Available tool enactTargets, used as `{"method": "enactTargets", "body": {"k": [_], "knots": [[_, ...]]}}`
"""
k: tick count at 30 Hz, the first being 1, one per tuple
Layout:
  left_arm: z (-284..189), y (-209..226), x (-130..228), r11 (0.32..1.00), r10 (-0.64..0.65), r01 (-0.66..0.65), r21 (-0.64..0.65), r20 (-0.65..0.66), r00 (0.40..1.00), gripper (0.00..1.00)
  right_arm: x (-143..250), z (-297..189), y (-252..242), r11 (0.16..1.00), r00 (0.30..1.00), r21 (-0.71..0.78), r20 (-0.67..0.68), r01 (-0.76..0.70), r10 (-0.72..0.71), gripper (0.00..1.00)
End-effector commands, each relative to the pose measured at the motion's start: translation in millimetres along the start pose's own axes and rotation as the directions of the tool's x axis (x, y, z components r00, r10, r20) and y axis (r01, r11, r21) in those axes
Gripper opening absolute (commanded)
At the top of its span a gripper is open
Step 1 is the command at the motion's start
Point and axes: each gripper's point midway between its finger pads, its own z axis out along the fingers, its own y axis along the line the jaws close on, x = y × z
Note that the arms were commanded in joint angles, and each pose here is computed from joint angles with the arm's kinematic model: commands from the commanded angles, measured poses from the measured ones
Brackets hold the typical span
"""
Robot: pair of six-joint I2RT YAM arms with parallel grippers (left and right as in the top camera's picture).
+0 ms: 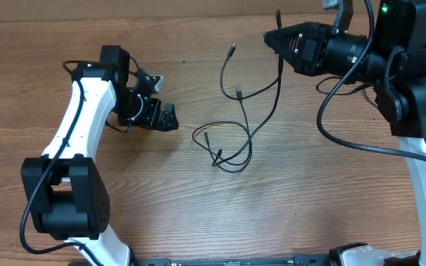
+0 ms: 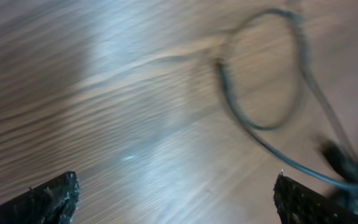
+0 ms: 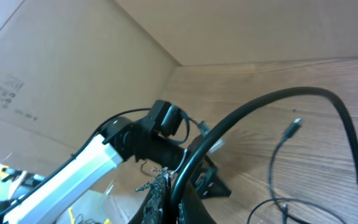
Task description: Untangle cables
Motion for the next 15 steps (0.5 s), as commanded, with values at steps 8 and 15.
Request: {"method": "enactTargets", "body": {"k": [8,15], "knots": [[11.2,-83.6,2.8,0.883,0.393,-0.395,0.255,0.061,0.918,1.00,-7.0,-10.4,-0.1,0.999,0.999,0.037,0.046,0.023,-0.024,0.04],[26.5,-89.9,22.3,0.850,0.509,-0.489,0.193,-0.065,0.858,0.99,-12.6,-12.2,-4.2,0.998,0.997,0.055,0.068,0.027,-0.031,0.04]]}}
